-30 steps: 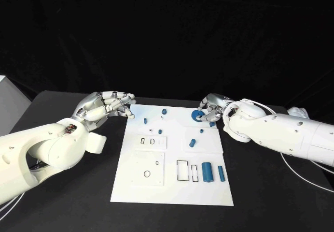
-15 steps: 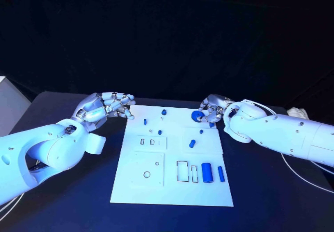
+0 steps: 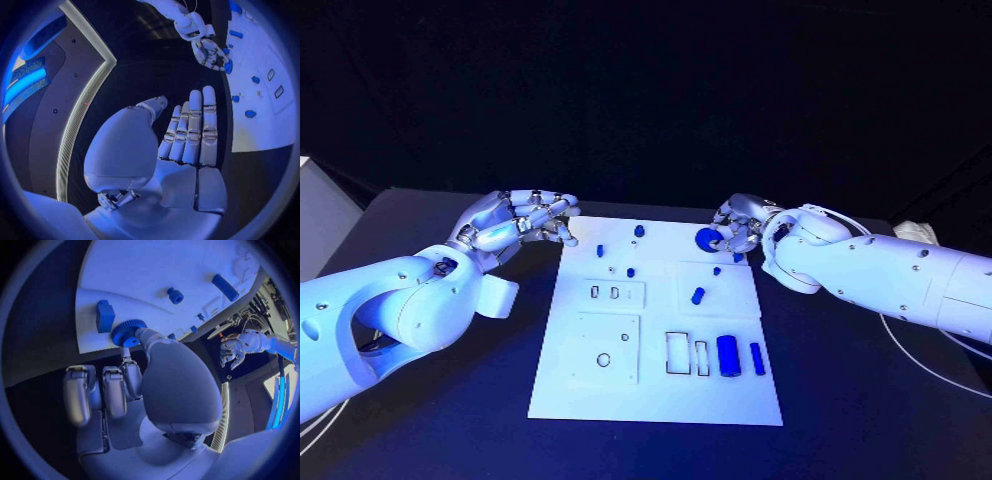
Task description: Assemble the parts on the task board
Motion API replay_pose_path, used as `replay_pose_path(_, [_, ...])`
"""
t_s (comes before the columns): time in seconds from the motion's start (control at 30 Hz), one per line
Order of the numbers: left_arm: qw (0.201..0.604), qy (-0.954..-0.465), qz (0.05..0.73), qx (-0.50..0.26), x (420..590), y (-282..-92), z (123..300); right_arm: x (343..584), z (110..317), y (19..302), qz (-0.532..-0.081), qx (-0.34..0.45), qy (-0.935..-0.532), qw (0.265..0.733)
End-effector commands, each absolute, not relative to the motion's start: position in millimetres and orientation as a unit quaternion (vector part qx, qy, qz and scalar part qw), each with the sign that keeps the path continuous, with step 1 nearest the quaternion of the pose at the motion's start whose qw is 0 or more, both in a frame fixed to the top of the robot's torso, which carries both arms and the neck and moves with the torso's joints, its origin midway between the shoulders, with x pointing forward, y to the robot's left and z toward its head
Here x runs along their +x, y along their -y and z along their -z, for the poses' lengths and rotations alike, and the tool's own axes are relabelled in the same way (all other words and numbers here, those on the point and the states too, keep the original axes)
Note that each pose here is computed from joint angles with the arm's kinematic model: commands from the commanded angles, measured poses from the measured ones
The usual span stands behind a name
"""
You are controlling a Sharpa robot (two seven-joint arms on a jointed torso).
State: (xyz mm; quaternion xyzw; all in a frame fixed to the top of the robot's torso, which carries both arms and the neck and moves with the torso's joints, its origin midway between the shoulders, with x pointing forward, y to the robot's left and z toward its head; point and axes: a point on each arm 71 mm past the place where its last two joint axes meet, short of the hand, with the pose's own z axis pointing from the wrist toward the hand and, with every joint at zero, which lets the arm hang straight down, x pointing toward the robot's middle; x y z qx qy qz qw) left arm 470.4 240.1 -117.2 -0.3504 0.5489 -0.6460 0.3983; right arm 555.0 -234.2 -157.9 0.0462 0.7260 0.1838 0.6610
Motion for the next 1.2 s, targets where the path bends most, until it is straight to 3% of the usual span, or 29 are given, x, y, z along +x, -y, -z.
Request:
replay_pose_path(0.03, [0.393,-0.550,0.652,-0.344,469.6,-238.2,116.3,552,159,228,-0.195,0.038,-0.714,0.672])
replay_pose_path(0.37, [0.394,-0.550,0.651,-0.344,470.1,-239.8,116.5,533,142,196,-0.211,-0.025,-0.639,0.740])
replay_pose_path(0.8, [0.395,-0.551,0.651,-0.342,469.9,-239.3,116.5,500,131,135,-0.230,-0.144,-0.574,0.773])
replay_pose_path(1.2, [0.394,-0.552,0.651,-0.341,470.6,-238.9,117.1,492,140,100,-0.190,-0.218,-0.542,0.789])
